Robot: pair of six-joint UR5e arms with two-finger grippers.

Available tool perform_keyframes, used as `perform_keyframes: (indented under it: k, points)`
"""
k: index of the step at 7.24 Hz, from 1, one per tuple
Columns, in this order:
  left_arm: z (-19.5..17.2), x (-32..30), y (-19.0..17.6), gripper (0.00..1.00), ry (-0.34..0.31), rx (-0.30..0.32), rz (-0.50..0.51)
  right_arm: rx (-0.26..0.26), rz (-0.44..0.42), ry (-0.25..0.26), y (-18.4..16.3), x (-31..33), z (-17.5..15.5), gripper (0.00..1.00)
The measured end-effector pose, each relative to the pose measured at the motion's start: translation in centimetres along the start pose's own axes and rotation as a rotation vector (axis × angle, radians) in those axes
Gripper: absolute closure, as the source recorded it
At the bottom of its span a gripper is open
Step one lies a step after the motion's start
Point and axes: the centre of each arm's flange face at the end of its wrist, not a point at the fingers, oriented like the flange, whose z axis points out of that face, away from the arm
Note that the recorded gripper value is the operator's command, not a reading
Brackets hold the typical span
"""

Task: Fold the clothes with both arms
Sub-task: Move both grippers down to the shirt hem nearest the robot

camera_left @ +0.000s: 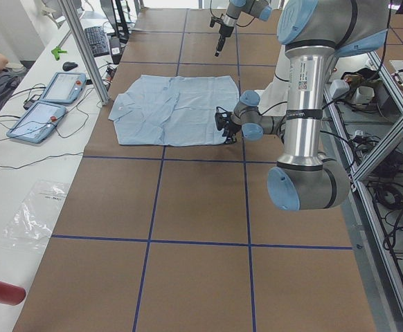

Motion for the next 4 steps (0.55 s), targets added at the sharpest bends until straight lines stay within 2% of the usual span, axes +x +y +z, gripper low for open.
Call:
perform_keyframes:
  k: [4]
  points:
    - [0.16, 0.05, 0.48, 0.64, -0.005, -0.008, 0.014, -0.003, -0.002, -0.001, 0.14, -0.06, 0.02, 0.0]
